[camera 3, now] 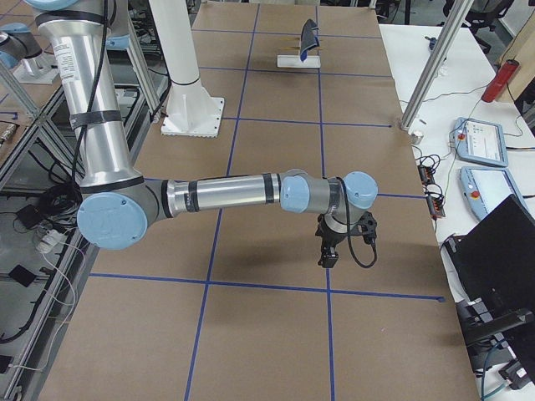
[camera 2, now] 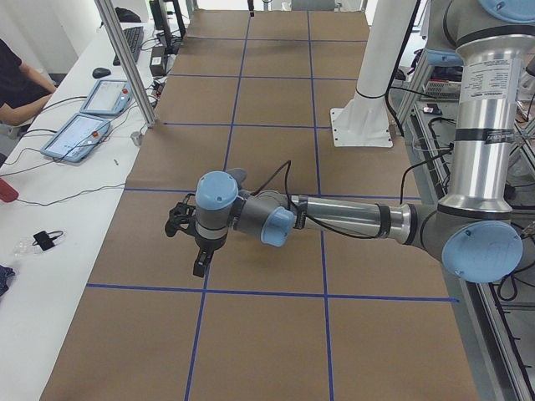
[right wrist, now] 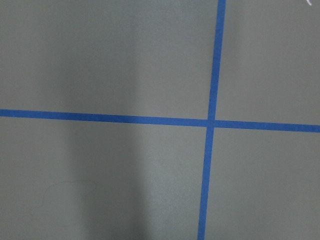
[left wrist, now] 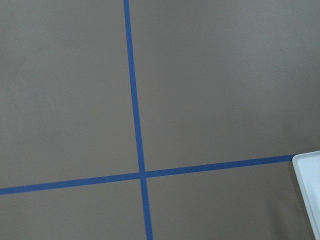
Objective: Hang towel on rack
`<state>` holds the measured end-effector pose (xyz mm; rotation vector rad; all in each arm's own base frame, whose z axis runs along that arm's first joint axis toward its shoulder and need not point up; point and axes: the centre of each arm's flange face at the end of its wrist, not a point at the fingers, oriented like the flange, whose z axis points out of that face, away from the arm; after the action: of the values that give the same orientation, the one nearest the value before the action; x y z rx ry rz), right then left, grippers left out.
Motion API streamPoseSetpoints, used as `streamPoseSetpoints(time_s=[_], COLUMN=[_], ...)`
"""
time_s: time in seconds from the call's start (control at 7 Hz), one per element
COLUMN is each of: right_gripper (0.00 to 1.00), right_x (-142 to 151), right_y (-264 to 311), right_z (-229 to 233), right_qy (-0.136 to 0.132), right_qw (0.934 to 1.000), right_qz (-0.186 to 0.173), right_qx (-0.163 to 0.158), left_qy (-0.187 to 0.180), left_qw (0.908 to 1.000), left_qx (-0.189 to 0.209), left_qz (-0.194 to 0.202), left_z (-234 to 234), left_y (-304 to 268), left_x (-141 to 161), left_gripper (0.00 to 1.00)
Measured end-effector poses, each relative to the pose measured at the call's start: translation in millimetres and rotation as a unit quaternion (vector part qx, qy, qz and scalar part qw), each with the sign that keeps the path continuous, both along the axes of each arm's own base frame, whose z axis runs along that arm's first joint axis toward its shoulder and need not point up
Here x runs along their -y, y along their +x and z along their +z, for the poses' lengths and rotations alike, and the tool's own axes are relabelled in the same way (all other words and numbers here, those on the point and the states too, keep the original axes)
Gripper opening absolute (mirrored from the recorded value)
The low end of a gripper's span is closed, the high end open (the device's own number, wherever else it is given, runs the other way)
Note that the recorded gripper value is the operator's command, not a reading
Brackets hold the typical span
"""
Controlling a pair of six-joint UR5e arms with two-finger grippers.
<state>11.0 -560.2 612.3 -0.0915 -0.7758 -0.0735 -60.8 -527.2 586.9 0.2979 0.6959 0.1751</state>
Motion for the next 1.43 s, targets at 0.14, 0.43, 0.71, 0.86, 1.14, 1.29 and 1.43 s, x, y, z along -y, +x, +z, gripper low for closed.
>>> streamPoseSetpoints(time_s=[0.14,0.43,0.71,0.86,1.14,1.29,1.43], right_gripper=[1.0,1.0,1.0,1.0,1.0,1.0,1.0], right_x=[-3.1,-14.2,-27.8,-34.5,-39.9,-40.2,-41.2], right_y=[10.5,24.6,31.3,34.6,40.1,42.2,43.9], right_z=[3.1,11.8,23.7,30.4,31.8,27.4,24.6], right_qy=[-0.003,-0.009,-0.018,-0.024,-0.026,-0.021,-0.016], right_qw=[1.0,0.9997,0.9995,0.9994,0.9991,0.9991,0.999], right_qz=[0.009,0.021,0.024,0.027,0.033,0.035,0.034], right_qx=[0.0,0.001,-0.001,-0.003,-0.006,-0.013,-0.022], left_qy=[0.004,-0.007,-0.043,-0.068,-0.087,-0.089,-0.091], left_qw=[0.999,0.997,0.9982,0.997,0.9949,0.9945,0.9943], left_qx=[0.03,0.051,0.04,0.024,-0.014,-0.023,-0.027], left_qz=[0.033,0.059,0.01,-0.03,-0.049,-0.049,-0.049], left_z=[-3.9,21.8,55.7,53.4,44.3,42.7,43.4], left_y=[-14.6,-22.6,-22.4,-20.9,-15.2,-13.3,-12.3], left_x=[8.8,17.1,27.8,29.8,29.5,29.1,27.8], left_gripper=[0.98,0.98,0.98,0.98,0.98,0.98,0.98])
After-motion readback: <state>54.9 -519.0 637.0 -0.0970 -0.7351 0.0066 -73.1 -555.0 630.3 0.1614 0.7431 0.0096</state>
